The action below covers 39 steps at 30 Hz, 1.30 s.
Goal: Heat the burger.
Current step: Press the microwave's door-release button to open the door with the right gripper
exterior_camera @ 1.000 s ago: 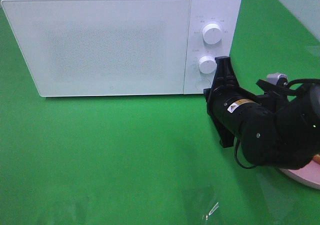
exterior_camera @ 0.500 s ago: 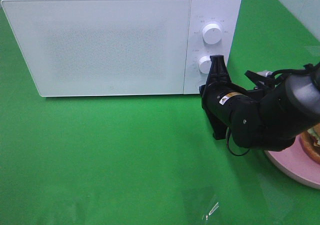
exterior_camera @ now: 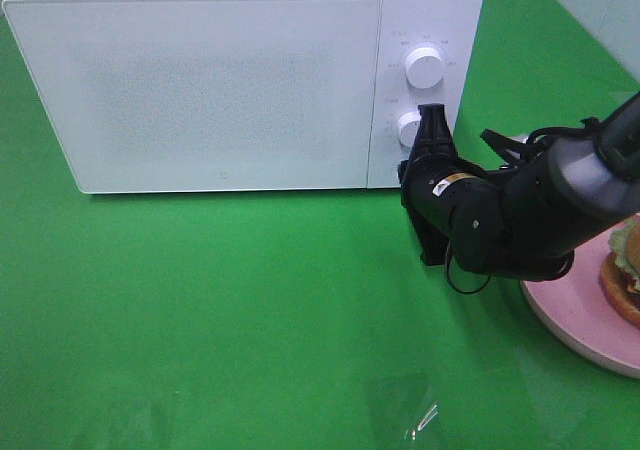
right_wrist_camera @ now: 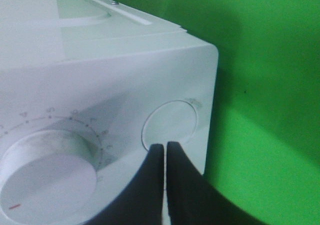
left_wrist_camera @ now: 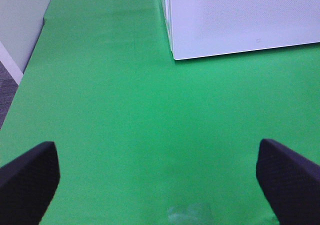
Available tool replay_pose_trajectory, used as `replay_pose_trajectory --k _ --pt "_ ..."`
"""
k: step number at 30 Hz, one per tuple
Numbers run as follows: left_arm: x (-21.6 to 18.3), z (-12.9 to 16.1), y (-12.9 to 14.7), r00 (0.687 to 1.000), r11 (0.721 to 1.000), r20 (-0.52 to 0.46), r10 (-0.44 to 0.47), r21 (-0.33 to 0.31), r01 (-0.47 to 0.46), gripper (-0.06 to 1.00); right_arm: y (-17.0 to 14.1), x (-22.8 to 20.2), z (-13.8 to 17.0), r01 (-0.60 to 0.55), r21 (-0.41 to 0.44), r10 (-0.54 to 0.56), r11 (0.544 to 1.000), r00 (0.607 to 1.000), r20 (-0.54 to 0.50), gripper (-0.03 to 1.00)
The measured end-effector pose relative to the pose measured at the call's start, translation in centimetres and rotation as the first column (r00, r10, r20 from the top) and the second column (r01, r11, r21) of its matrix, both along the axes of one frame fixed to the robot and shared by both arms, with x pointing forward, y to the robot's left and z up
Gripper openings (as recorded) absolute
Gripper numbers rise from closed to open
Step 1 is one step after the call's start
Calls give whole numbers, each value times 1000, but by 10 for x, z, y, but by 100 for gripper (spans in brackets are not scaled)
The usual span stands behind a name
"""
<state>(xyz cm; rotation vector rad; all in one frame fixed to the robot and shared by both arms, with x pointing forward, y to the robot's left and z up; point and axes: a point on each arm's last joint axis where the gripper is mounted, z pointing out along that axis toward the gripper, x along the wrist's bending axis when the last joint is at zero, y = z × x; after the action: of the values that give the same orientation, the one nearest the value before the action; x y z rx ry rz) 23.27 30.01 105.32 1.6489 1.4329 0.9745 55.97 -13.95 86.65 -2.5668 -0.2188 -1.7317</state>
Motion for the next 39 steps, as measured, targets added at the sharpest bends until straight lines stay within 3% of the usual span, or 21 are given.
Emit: replay_pose_trajectory --k 39 --pt "0 0 0 1000 1000 1 0 0 0 99 1 25 -12 71 34 -72 997 997 40 2"
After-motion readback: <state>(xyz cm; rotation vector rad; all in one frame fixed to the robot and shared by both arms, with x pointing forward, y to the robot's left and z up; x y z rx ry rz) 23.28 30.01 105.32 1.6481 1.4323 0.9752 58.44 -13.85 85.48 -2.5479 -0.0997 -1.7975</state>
